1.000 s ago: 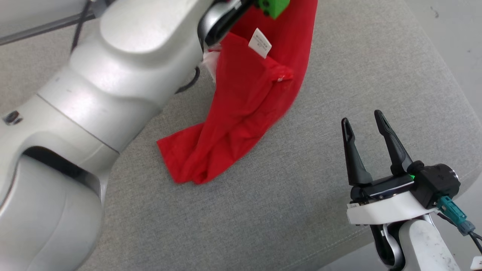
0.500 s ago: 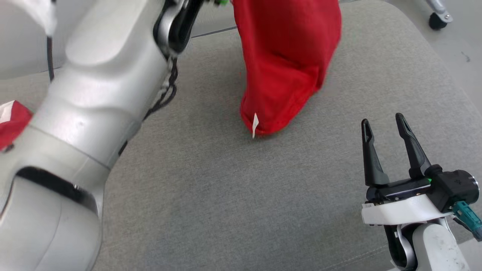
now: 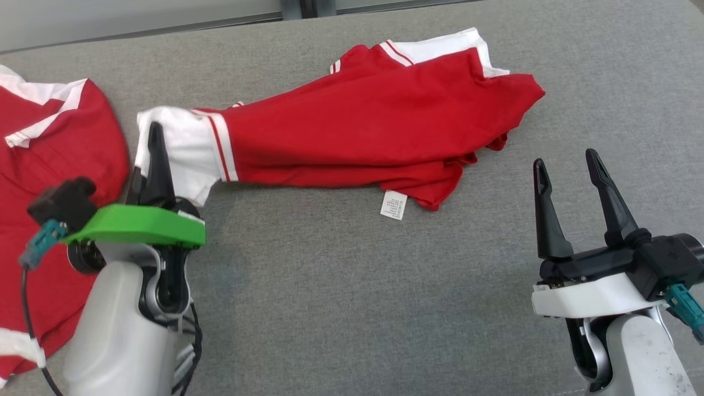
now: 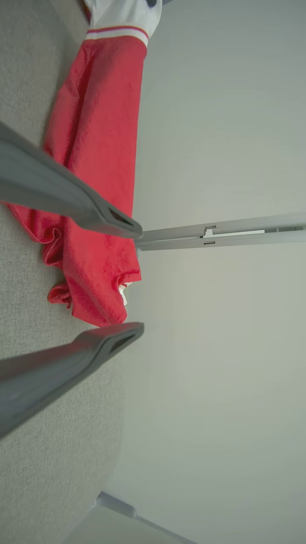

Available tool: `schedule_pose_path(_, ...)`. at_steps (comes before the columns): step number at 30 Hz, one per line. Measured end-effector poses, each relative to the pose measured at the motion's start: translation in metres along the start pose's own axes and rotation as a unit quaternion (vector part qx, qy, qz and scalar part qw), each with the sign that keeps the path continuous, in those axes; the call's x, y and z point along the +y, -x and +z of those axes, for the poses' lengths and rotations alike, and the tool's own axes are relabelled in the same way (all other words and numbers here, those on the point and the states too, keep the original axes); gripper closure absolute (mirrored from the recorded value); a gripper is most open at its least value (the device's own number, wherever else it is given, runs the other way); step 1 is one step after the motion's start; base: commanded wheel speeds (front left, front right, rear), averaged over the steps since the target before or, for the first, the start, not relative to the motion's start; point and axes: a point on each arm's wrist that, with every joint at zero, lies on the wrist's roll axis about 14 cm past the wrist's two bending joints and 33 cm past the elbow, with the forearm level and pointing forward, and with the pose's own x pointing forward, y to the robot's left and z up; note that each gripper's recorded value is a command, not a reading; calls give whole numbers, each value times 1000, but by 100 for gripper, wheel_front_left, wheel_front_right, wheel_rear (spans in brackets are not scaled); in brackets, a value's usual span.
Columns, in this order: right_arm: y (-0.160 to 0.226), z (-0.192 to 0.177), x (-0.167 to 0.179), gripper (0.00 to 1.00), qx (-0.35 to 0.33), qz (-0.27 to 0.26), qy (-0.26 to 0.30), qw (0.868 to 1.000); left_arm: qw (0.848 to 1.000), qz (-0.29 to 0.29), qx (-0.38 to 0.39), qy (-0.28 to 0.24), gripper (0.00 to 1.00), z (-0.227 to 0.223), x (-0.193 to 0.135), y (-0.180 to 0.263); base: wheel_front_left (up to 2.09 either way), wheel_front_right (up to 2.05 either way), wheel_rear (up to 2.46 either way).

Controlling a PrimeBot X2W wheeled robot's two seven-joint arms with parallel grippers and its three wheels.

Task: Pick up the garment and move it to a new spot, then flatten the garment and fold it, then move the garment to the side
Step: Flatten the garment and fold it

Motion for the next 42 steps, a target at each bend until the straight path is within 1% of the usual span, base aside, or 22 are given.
schedule_pose_path(2,-3,-5,7,0,5,10,-2,1000,999,41,6,5,100,-12,23,21,0,0,0)
schedule_pose_path(5,-6,-8,12,0,7,17,-5,1000,996,75,41,1,100,-41,43,54,0,0,0)
schedule_pose_path(12,-7,-7,17,0,5,25,-6,1000,990,72,113,-38,100,-85,44,99,0,0,0)
schedule_pose_path(13,-7,-7,18,0,5,26,-6,1000,990,69,117,-40,68,-87,42,101,0,0,0)
schedule_pose_path(14,-7,-8,19,0,6,27,-6,1000,990,66,117,-42,18,-87,40,102,0,0,0)
schedule_pose_path(15,-6,-8,19,0,7,28,-7,1000,990,62,115,-47,0,-85,38,101,0,0,0)
schedule_pose_path(18,-5,-7,21,0,7,30,-8,999,991,49,96,-75,0,-71,33,96,0,0,0)
schedule_pose_path(19,-4,-7,22,0,6,31,-8,999,991,32,74,-107,0,-55,25,89,0,0,0)
schedule_pose_path(22,-3,-6,22,0,6,31,-7,999,986,-15,50,-156,0,-38,3,76,0,0,0)
schedule_pose_path(25,-2,-6,23,0,7,33,-6,999,978,-53,50,-193,0,-31,-18,57,0,0,0)
schedule_pose_path(27,-2,-6,23,0,7,33,-5,999,972,-66,85,-209,0,-40,-22,45,0,0,0)
schedule_pose_path(29,-3,-7,21,0,8,31,-4,999,965,-65,117,-227,0,-51,-17,35,0,0,0)
schedule_pose_path(32,-6,-9,24,0,8,35,-6,999,945,-45,158,-282,0,-57,8,13,0,0,0)
schedule_pose_path(34,-5,-11,22,0,12,33,-5,999,934,-32,186,-302,0,-65,22,5,0,0,0)
schedule_pose_path(35,-4,-12,19,0,14,28,-5,1000,929,-26,205,-307,0,-72,29,3,0,0,0)
schedule_pose_path(37,-2,-14,12,0,19,18,-2,1000,922,-28,235,-306,0,-86,33,2,0,0,0)
schedule_pose_path(39,0,-16,6,0,23,9,0,1000,919,-38,254,-299,0,-96,31,-3,0,0,0)
schedule_pose_path(40,1,-17,4,0,24,6,1,1000,920,-39,258,-292,1,-99,31,-5,0,0,0)
schedule_pose_path(42,3,-19,0,0,28,0,3,1000,920,-40,267,-284,23,-104,31,-9,0,0,0)
